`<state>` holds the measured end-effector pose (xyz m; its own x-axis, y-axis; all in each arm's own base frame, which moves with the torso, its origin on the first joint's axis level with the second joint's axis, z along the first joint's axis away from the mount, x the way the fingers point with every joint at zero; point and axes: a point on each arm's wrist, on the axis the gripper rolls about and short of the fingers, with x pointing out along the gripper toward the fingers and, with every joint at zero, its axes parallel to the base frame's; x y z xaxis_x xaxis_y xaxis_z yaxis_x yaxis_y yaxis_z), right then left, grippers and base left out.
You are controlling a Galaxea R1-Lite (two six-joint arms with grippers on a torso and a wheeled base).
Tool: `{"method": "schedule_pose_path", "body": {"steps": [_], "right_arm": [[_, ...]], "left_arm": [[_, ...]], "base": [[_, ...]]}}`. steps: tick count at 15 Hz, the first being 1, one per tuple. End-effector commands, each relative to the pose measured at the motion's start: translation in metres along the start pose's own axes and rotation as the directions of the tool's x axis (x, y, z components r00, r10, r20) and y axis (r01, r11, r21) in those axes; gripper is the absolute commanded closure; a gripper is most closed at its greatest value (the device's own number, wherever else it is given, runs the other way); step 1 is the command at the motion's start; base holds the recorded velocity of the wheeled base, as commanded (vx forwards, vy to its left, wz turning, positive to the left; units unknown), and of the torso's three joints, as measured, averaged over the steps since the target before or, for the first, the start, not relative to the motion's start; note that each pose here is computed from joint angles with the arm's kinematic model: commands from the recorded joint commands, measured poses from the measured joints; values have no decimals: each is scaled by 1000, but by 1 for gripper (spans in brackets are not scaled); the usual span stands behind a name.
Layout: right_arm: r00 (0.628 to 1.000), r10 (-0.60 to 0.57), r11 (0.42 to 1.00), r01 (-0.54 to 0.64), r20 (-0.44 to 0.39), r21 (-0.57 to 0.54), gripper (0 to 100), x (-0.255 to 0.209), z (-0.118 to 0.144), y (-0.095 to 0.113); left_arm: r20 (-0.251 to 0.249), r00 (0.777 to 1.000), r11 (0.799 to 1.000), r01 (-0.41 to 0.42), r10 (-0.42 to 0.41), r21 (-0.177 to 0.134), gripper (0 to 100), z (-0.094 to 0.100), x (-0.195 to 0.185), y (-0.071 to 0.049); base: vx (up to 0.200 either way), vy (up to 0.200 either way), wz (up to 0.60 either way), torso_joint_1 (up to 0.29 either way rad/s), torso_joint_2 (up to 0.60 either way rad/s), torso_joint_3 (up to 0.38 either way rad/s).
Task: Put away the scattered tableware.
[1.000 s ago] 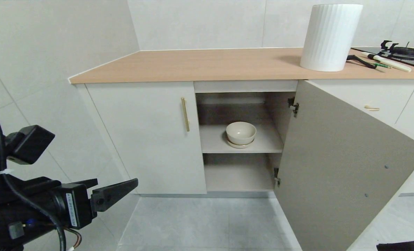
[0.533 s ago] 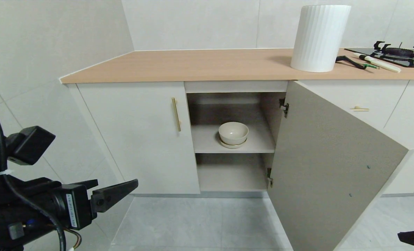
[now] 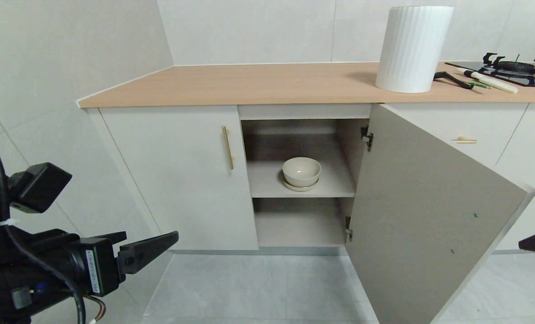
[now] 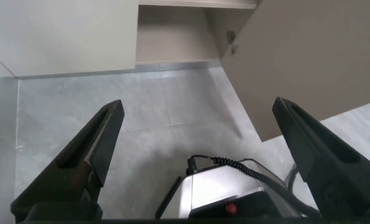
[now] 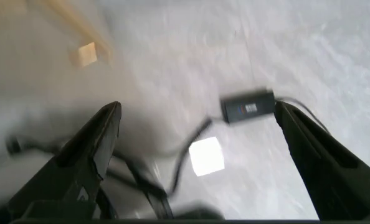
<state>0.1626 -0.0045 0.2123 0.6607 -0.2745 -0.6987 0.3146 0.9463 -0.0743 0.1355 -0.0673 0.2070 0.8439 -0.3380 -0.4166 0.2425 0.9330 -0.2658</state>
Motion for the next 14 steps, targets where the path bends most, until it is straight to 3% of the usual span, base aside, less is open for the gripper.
{"method": "schedule_pose_path", "body": {"steps": [1, 7, 14], "right_arm": [[998, -15, 998, 18, -56, 54, 0, 40, 2, 11], [998, 42, 989, -36, -44, 145, 0, 60, 7, 26], [992, 123, 985, -118, -35, 128, 0, 53, 3, 49]], "left_arm": [[2, 1000, 1000, 1, -1, -1, 0, 0, 0, 0], [0, 1000, 1000, 0, 0, 0, 0, 0, 0, 0], [5, 1000, 1000, 0, 0, -1, 0, 0, -1, 0]], "base": [[0, 0, 0, 0, 0, 0], [0, 0, 0, 0, 0, 0], [0, 0, 0, 0, 0, 0]]}}
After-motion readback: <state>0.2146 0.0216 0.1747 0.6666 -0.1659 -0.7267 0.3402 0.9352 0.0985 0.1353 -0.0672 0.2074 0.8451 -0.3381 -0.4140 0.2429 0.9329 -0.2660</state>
